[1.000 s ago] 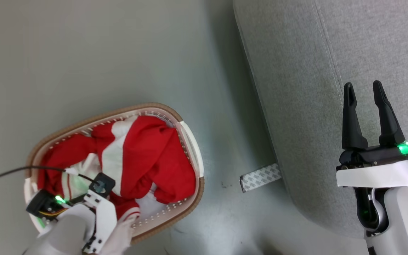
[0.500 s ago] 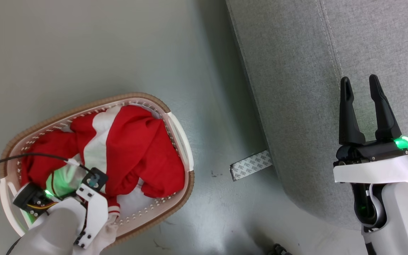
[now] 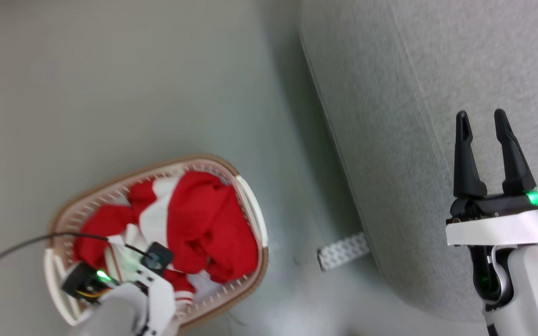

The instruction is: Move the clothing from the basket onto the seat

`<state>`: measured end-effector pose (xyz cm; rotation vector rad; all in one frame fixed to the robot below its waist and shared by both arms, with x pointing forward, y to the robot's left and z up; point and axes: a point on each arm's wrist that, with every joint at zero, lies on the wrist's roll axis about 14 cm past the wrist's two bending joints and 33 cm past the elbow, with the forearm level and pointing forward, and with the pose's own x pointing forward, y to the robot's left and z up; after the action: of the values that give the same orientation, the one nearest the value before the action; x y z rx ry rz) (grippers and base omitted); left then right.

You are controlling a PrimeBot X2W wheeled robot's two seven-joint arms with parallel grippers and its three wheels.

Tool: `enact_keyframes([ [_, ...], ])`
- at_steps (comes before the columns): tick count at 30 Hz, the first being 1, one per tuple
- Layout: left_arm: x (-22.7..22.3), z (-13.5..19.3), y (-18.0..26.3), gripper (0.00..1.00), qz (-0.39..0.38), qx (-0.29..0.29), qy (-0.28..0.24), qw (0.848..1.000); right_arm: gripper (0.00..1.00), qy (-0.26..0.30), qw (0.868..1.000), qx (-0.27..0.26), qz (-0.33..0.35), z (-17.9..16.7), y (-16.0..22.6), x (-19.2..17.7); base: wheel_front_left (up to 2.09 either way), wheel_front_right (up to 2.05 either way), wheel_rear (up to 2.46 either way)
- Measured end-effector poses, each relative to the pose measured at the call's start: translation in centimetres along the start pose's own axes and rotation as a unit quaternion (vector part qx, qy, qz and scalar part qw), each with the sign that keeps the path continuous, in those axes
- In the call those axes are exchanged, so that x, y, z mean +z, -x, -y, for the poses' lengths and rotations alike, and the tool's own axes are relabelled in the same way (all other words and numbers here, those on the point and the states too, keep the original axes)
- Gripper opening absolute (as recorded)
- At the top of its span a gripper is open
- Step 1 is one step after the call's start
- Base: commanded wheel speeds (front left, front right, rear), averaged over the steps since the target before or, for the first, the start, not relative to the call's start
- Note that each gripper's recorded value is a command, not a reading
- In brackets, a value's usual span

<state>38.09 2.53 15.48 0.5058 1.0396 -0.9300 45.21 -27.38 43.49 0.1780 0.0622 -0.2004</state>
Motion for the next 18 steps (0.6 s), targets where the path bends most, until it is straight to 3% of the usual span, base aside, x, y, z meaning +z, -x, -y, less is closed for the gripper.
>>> enact_keyframes([
  [5, 4.1, 0.4, 3.2, 0.0, 0.068, 0.025, 0.014, 0.997, 1.0, -0.002, 1.0, 0.012, 0.021, -0.9, 1.4, 2.0, 0.0, 0.0, 0.0],
  [10, 5.3, -0.1, 7.1, 0.0, 0.119, 0.064, 0.041, 0.99, 1.0, -0.002, 0.998, 0.037, 0.047, -2.7, 2.6, 4.2, 0.0, 0.0, 0.0],
  [18, 6.3, -1.9, 13.4, 0.0, 0.212, 0.137, 0.119, 0.96, 1.0, -0.015, 0.994, 0.075, 0.076, -5.4, 4.3, 6.4, 0.0, 0.0, 0.0],
])
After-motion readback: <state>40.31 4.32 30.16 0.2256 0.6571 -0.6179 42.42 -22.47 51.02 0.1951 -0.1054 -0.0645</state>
